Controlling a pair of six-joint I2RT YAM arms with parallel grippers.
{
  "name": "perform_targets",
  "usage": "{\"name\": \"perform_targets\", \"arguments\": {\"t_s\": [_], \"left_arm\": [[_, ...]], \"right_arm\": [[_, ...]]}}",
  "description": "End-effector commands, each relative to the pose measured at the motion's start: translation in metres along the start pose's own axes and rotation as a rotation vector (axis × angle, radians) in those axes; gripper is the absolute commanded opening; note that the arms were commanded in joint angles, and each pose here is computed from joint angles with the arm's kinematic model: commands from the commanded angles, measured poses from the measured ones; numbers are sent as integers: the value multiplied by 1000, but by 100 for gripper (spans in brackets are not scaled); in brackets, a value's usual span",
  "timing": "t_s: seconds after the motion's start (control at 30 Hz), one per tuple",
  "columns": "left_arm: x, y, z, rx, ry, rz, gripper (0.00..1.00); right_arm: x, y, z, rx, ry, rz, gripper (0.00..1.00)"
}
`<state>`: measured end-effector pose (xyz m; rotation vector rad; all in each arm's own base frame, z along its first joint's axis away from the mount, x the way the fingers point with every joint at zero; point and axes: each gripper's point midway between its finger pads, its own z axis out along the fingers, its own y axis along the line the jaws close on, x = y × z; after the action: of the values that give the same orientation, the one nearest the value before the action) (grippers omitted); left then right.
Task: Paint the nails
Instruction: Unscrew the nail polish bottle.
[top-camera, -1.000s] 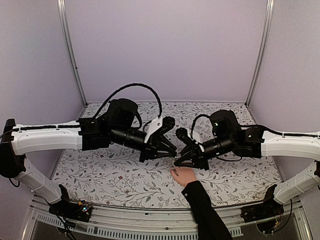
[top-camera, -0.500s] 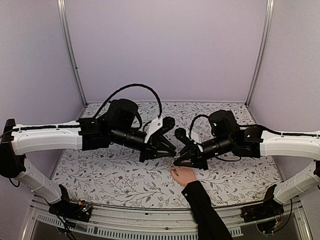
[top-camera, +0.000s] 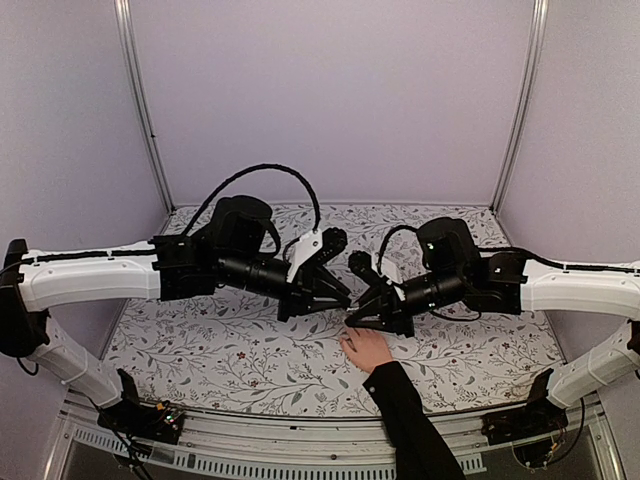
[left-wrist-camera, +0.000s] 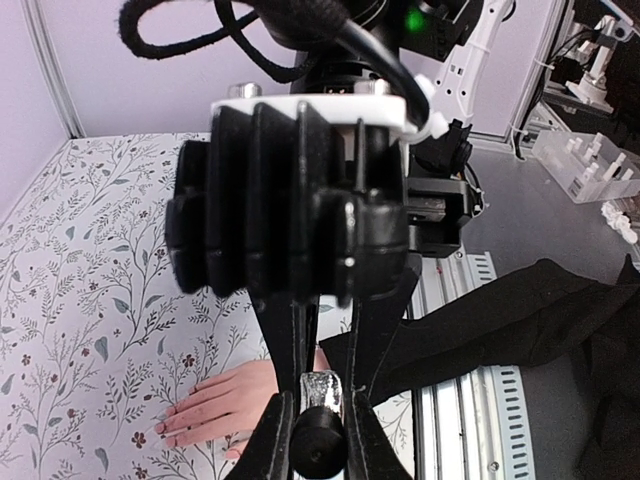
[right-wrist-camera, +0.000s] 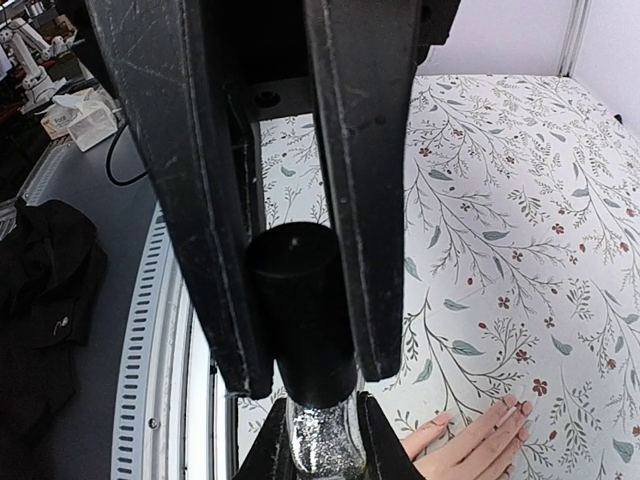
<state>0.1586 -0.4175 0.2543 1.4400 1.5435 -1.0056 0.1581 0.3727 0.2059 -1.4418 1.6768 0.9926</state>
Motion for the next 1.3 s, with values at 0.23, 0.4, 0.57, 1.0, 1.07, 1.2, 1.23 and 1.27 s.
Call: {"name": "perform_targets", "arguments": {"t_s": [0.23,0.4,0.57,1.0,1.07,1.2,1.23,1.27], "left_arm": [[-21,2,-6,-14,-74,13,0],[-14,1,4,-5,-44,-1,2],[-9,-1,14,8,-20,-6,6],[-40,-5,-23,-1,-181,46,40],[-47,-12,-35,14,-239,78,45],[-52,-28,-55,52,-337,139,56],[-54,-34,-60,70,-366,161,58],[-54,-40,-63,94,-383,181,59]], "right_arm": [[-9,-10,-8,76,-25,-4,0],[-19,-5,-11,59,-59,-22,0],[-27,-3,-15,51,-85,-41,0],[-25,6,-20,23,-110,-57,0],[-24,11,-19,-7,-117,-59,0],[-22,26,-17,-105,-113,-57,0],[-22,33,-16,-145,-113,-61,0],[-22,37,-16,-177,-117,-65,0]]}}
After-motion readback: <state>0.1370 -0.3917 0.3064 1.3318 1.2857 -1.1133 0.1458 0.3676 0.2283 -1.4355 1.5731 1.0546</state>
